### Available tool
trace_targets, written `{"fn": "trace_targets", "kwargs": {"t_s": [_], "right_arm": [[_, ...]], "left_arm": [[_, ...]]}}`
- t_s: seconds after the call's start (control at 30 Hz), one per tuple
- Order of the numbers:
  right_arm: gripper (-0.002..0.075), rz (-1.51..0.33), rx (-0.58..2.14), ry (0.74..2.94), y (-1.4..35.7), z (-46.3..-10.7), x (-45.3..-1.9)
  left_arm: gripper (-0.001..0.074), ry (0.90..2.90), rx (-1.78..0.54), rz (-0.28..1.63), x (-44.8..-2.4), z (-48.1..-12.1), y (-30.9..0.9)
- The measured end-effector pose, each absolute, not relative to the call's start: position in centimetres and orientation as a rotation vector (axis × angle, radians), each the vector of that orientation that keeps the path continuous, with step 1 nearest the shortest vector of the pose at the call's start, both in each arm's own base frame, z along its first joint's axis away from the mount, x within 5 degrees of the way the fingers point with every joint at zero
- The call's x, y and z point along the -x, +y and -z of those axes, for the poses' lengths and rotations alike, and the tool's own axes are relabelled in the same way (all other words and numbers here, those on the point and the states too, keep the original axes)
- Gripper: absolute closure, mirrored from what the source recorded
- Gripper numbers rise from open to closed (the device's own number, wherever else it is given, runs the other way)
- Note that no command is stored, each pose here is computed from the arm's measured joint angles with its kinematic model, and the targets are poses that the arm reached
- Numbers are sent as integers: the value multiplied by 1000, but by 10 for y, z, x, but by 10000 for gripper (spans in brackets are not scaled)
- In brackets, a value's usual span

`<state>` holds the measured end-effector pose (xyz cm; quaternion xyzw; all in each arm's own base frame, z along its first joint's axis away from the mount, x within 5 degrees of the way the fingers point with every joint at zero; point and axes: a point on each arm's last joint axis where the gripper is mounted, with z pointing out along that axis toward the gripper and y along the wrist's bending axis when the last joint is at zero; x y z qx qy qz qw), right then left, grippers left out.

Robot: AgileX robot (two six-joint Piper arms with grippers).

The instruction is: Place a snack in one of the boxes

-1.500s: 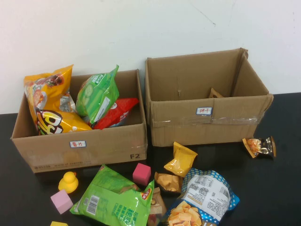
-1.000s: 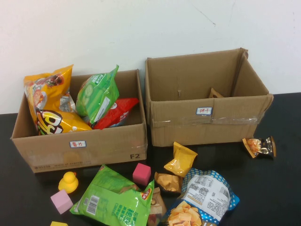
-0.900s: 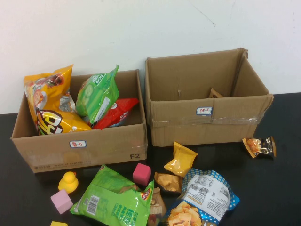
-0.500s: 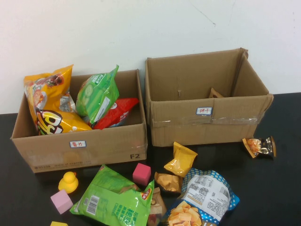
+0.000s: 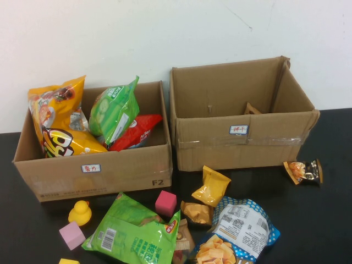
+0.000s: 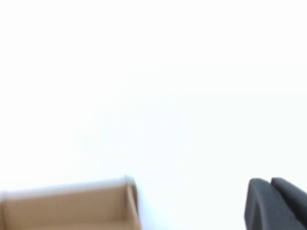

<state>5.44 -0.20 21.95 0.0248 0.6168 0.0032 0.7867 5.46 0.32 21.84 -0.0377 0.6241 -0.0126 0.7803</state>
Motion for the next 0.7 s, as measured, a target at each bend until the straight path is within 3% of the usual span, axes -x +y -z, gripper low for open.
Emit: {"fn": "trace_targets", "kwargs": {"t_s": [0.17, 0.4, 0.57, 0.7], "right_arm": [[727, -53, -78, 1157, -2, -234, -49], [727, -13, -49, 1081, -2, -241, -46], [727, 16, -26, 1157, -1, -254, -45], [727, 108, 36, 1278, -1, -278, -39]], "left_arm": [[737, 1279, 120, 64, -53, -224, 4], [737, 1209, 224, 192, -51, -229, 5], [737, 1095, 302, 312, -48, -237, 7], [737, 1155, 287, 315, -46, -252, 5]]}}
